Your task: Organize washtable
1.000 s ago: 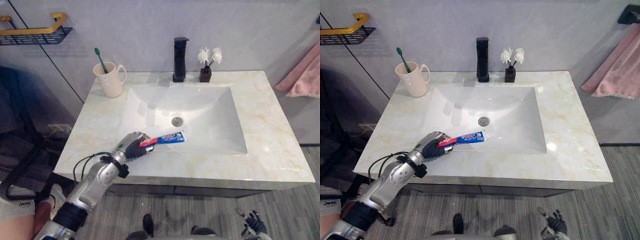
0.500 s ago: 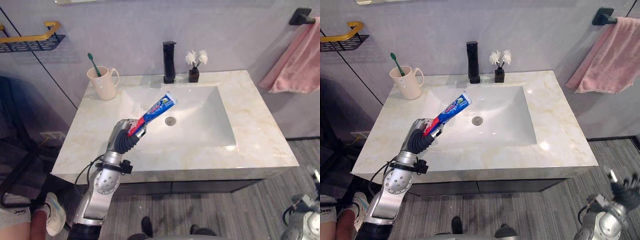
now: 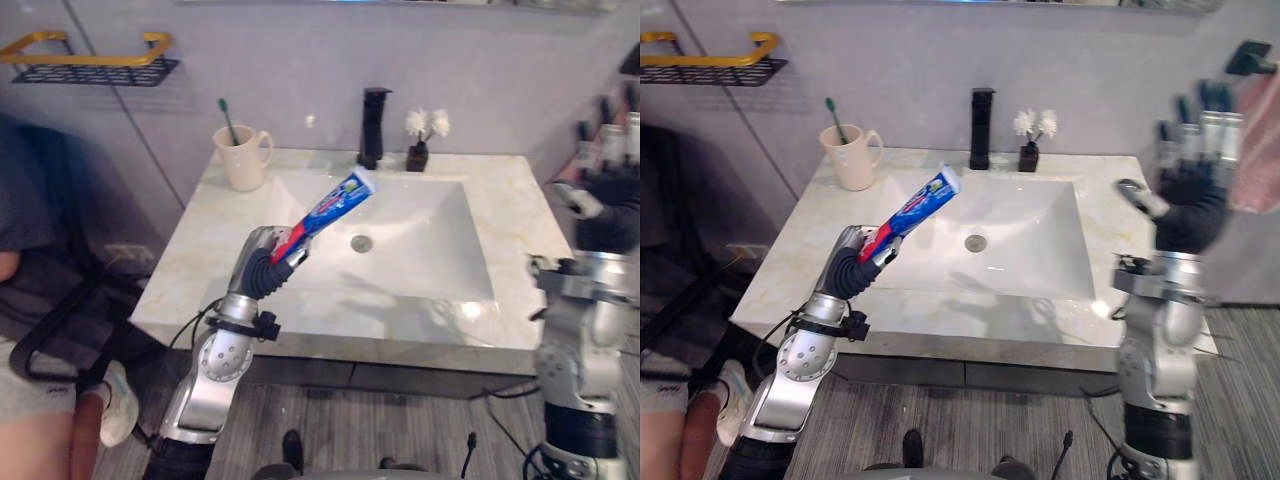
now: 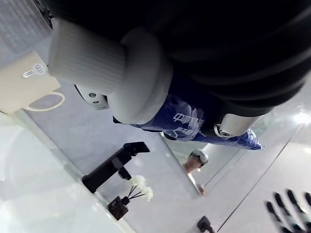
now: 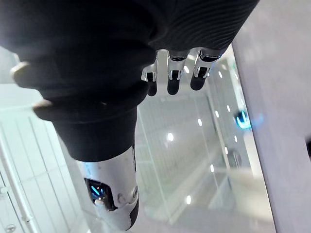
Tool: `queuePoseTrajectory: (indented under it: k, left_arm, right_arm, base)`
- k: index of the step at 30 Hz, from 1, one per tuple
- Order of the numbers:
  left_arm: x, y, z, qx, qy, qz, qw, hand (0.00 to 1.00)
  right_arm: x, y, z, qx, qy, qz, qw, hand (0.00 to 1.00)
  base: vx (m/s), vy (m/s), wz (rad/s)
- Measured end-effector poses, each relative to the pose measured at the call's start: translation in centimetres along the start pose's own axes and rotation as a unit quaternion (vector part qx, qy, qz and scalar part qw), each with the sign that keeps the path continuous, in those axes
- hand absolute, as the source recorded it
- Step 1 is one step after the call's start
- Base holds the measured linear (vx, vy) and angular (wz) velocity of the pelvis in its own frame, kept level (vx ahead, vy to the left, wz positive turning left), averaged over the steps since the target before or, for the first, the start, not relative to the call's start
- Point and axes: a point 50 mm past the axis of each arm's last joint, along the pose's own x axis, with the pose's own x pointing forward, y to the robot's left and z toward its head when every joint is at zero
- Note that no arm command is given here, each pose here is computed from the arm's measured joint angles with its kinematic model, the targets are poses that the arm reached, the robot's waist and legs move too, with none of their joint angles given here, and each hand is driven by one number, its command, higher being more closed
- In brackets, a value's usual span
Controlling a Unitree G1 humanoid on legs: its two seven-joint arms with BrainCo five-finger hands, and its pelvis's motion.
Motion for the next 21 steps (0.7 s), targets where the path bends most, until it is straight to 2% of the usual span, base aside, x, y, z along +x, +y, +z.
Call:
queuePoseTrajectory:
  k: [3,8,21]
  left_arm:
    - [0.6,-0.1,0.5,-0.004,-0.017,0.013,1.000,1.00]
    - [0.7,-0.5,0.8,-0.012,-0.020,0.021,1.000,1.00]
    - [0.9,-3.0,1.6,-0.057,-0.026,0.000,0.998,1.00]
  right_arm:
    - [0.0,2.7,-2.6,0.050,0.050,0.038,0.997,0.00]
    - [-1.1,5.1,-5.5,0.110,0.112,0.056,0.986,0.00]
    - [-2.5,9.2,-8.2,0.189,0.177,0.085,0.962,0.00]
  base:
    - [-0.08,0.004,0.37]
    - [-0.06,0.010,0.14]
    - [-0.02,0.003,0.08]
